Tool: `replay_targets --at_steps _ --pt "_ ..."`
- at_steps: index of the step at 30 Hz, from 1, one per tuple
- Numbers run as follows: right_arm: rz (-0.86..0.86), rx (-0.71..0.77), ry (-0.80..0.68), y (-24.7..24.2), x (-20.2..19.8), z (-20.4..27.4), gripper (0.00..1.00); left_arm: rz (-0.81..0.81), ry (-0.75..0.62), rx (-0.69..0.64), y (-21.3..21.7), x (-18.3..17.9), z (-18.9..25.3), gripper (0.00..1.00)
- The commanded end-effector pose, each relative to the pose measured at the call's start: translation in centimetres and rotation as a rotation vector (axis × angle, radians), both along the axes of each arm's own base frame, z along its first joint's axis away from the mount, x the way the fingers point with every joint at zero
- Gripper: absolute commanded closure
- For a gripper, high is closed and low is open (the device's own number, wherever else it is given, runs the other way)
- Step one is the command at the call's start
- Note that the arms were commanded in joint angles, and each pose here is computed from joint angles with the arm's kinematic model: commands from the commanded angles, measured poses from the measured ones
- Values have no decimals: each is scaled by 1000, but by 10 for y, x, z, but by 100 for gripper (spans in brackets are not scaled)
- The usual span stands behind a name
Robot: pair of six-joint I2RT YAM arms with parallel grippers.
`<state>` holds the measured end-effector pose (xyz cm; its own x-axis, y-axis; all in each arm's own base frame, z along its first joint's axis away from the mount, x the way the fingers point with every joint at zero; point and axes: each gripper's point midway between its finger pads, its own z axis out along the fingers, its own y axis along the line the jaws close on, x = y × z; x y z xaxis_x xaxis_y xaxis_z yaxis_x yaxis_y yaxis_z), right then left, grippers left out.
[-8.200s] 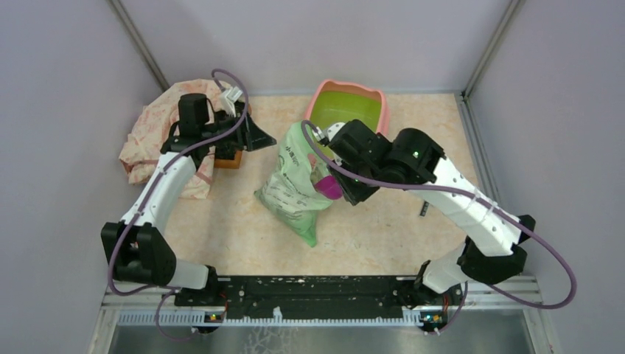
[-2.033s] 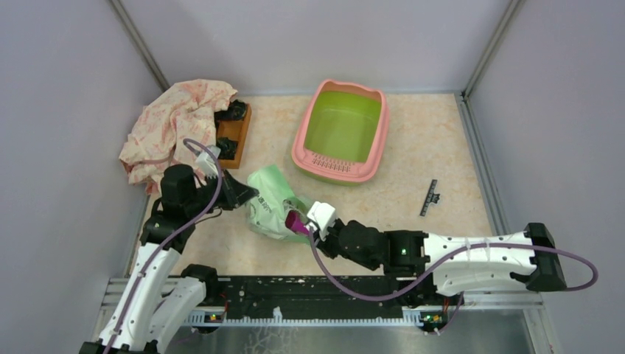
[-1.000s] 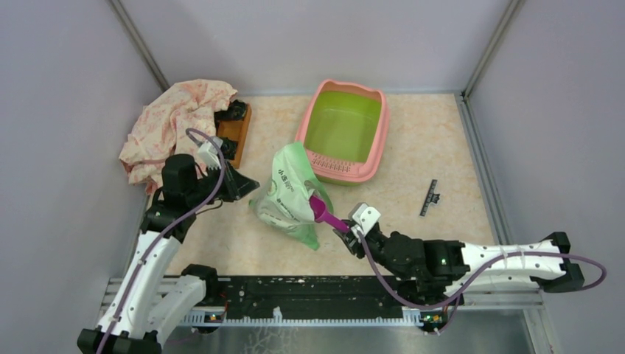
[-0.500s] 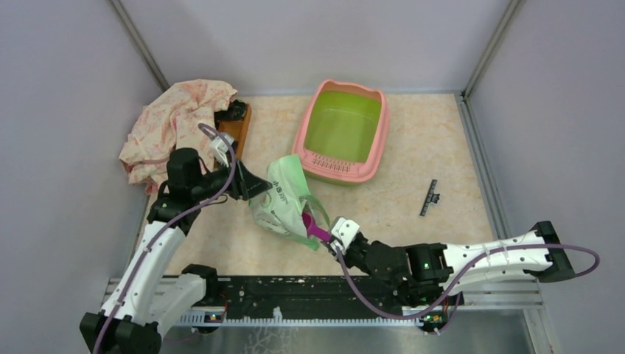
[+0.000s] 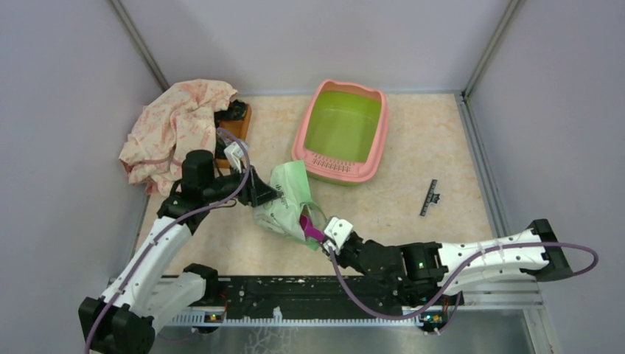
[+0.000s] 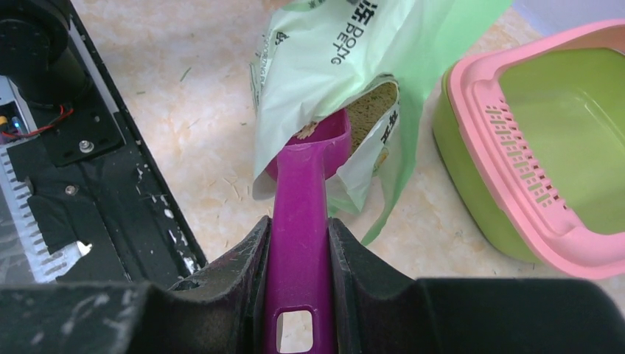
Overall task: Fill the litter box with clean litter
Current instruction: 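Scoop the cat litter from the cat litter bag.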
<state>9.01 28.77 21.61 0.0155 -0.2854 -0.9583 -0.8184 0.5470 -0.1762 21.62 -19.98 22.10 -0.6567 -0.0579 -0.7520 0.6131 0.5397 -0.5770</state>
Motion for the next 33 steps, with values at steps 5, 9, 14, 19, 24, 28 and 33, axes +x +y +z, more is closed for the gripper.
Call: replay_targets --at_steps 5,9,14,19,24,28,33 --pt "73 115 21 18 -17 40 100 90 -24 101 7 17 -19 96" --pt "59 115 28 13 -15 41 100 107 -47 102 10 14 -8 100" --pt "-6 114 39 -5 -6 44 100 109 -79 88 15 -1 8 100" --pt "-49 126 45 -20 0 49 100 125 -114 65 21 -15 21 100" --pt "-71 123 54 -29 3 41 100 145 -117 66 24 -16 24 100" --pt "-95 107 46 -33 6 26 100 147 -132 56 23 -14 33 100" --pt "-142 144 20 -46 13 27 100 152 -140 79 25 -11 36 100"
